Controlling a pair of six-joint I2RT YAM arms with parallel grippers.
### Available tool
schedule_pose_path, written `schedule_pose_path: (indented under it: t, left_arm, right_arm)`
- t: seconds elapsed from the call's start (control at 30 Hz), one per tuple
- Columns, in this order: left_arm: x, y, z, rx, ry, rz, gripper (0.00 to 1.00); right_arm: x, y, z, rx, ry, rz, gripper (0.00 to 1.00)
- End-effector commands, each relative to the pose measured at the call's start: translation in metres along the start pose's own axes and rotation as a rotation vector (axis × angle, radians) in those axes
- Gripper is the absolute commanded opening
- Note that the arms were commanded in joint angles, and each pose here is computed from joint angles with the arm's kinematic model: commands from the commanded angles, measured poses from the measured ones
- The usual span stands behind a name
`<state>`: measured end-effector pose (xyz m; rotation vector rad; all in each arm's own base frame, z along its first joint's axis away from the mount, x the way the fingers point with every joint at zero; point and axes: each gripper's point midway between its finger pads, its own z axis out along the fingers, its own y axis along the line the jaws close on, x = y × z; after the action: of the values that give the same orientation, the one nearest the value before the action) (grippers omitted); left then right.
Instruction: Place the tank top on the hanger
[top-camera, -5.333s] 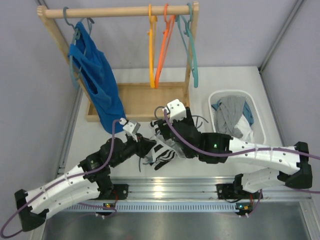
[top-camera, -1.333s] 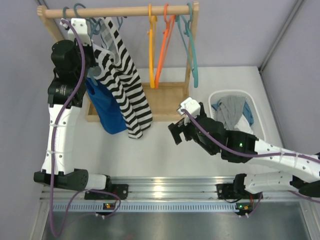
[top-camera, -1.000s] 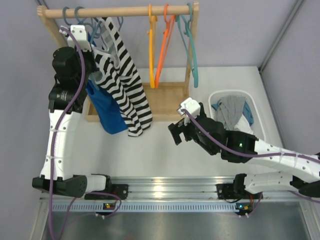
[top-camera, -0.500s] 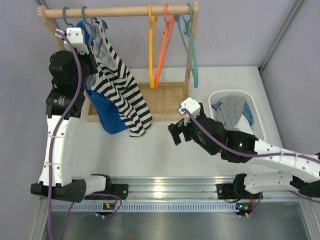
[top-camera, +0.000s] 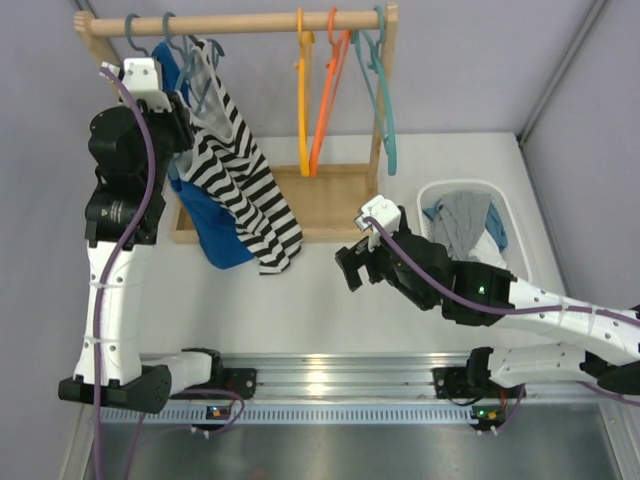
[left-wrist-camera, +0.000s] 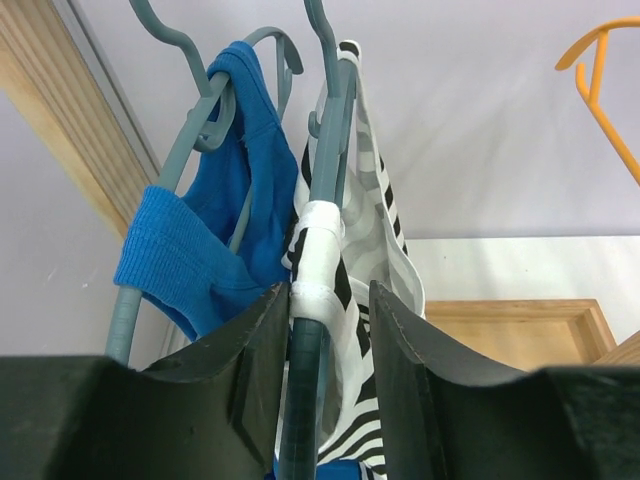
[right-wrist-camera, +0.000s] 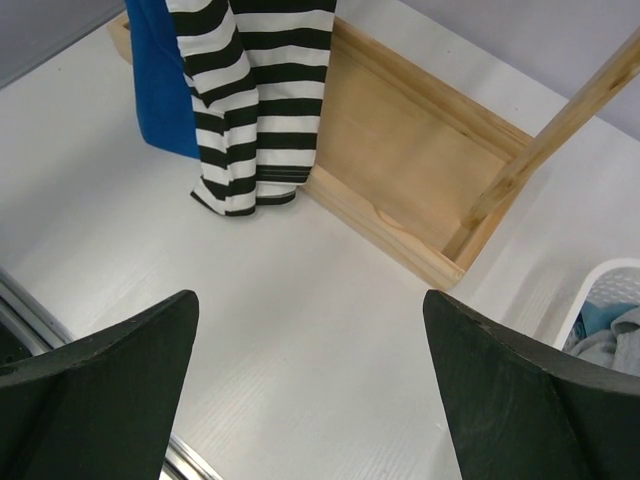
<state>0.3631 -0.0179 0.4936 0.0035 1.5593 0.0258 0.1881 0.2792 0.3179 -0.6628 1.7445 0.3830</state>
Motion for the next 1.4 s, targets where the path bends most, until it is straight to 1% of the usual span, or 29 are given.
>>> schedule_pose_path:
  t: [0.0,0.3,0.4,0.43,0.47,0.53,0.57,0.67,0.77,0.8,0.83,0.9,0.93,1.0,1.03,1.07,1.1,1.13,1.17,1.2,1.23,1.27,1.3,1.37]
  left_arm:
    - [-0.020,0.002,-0.016,0.001,-0.055,-0.021,0.43]
    - [-0.042,0.010,-0.040,-0.022,-0.116,-0.034,0.46]
    - [-0.056,0.001,-0.052,0.025,-0.146,-0.103,0.48]
    - [-0.063,-0.002,-0.057,0.046,-0.163,-0.117,0.56]
    - [-0.063,-0.012,-0.060,0.100,-0.155,-0.123,0.59]
    - [-0.069,-0.017,-0.064,0.126,-0.155,-0.151,0.60]
    - [-0.066,-0.030,-0.062,0.199,-0.135,-0.149,0.59]
    - [-0.057,-0.037,-0.052,0.220,-0.105,-0.161,0.59]
    - [-0.047,-0.061,-0.045,0.301,-0.066,-0.171,0.58]
    - [-0.046,-0.065,-0.043,0.292,-0.068,-0.163,0.58]
    - [-0.040,-0.086,-0.045,0.338,-0.052,-0.154,0.58]
    - [-0.032,-0.104,-0.046,0.342,-0.043,-0.095,0.58]
    - [-0.020,-0.121,-0.049,0.347,-0.016,-0.079,0.58]
    - [-0.006,-0.131,-0.053,0.349,0.009,-0.067,0.57]
    - [0.014,-0.139,-0.050,0.353,0.033,-0.067,0.57]
    - [0.012,-0.135,-0.059,0.361,0.011,-0.091,0.58]
    - [0.021,-0.137,-0.062,0.366,0.022,-0.124,0.58]
    - [0.047,-0.140,-0.062,0.372,0.070,-0.123,0.58]
    - [0.048,-0.141,-0.070,0.398,0.059,-0.145,0.57]
    - [0.060,-0.144,-0.074,0.411,0.088,-0.168,0.57]
    - [0.086,-0.150,-0.076,0.424,0.141,-0.164,0.57]
    - [0.093,-0.150,-0.084,0.440,0.149,-0.181,0.57]
    - [0.121,-0.155,-0.087,0.445,0.204,-0.199,0.56]
    - [0.136,-0.164,-0.104,0.510,0.229,-0.240,0.56]
  right_arm:
    - [-0.013,0.000,0.000,-0.011,-0.043,0.042,0.94]
    - [-0.012,0.000,-0.003,-0.019,-0.038,0.054,0.94]
    - [-0.009,0.001,-0.003,-0.023,-0.030,0.062,0.94]
    - [-0.008,0.001,-0.003,-0.021,-0.029,0.067,0.94]
    - [-0.008,0.001,-0.003,-0.021,-0.028,0.070,0.94]
    - [-0.006,0.001,-0.004,-0.018,-0.027,0.080,0.94]
    - [-0.005,0.000,-0.004,-0.016,-0.026,0.082,0.94]
    - [-0.002,-0.002,-0.005,-0.011,-0.028,0.100,0.94]
    - [0.001,-0.005,-0.006,0.005,-0.024,0.113,0.95]
    - [0.001,-0.006,-0.007,0.010,-0.025,0.118,0.94]
    - [0.001,-0.007,-0.007,0.019,-0.022,0.126,0.94]
    - [0.002,-0.010,-0.009,0.025,-0.022,0.134,0.94]
    - [0.002,-0.011,-0.010,0.031,-0.024,0.144,0.95]
    - [0.004,-0.014,-0.012,0.041,-0.021,0.151,0.95]
    - [0.005,-0.017,-0.013,0.056,-0.017,0.159,0.95]
    - [0.007,-0.019,-0.014,0.061,-0.014,0.166,0.95]
    - [0.009,-0.020,-0.016,0.066,-0.009,0.169,0.95]
    - [0.011,-0.021,-0.016,0.070,-0.006,0.184,0.95]
    - [0.013,-0.022,-0.018,0.071,-0.008,0.194,0.95]
    - [0.015,-0.023,-0.019,0.070,-0.006,0.203,0.95]
    - [0.017,-0.023,-0.020,0.073,-0.006,0.225,0.95]
    - [0.020,-0.024,-0.021,0.071,-0.003,0.234,0.95]
    - [0.023,-0.025,-0.023,0.078,0.000,0.243,0.95]
    - [0.031,-0.027,-0.025,0.087,0.002,0.286,0.95]
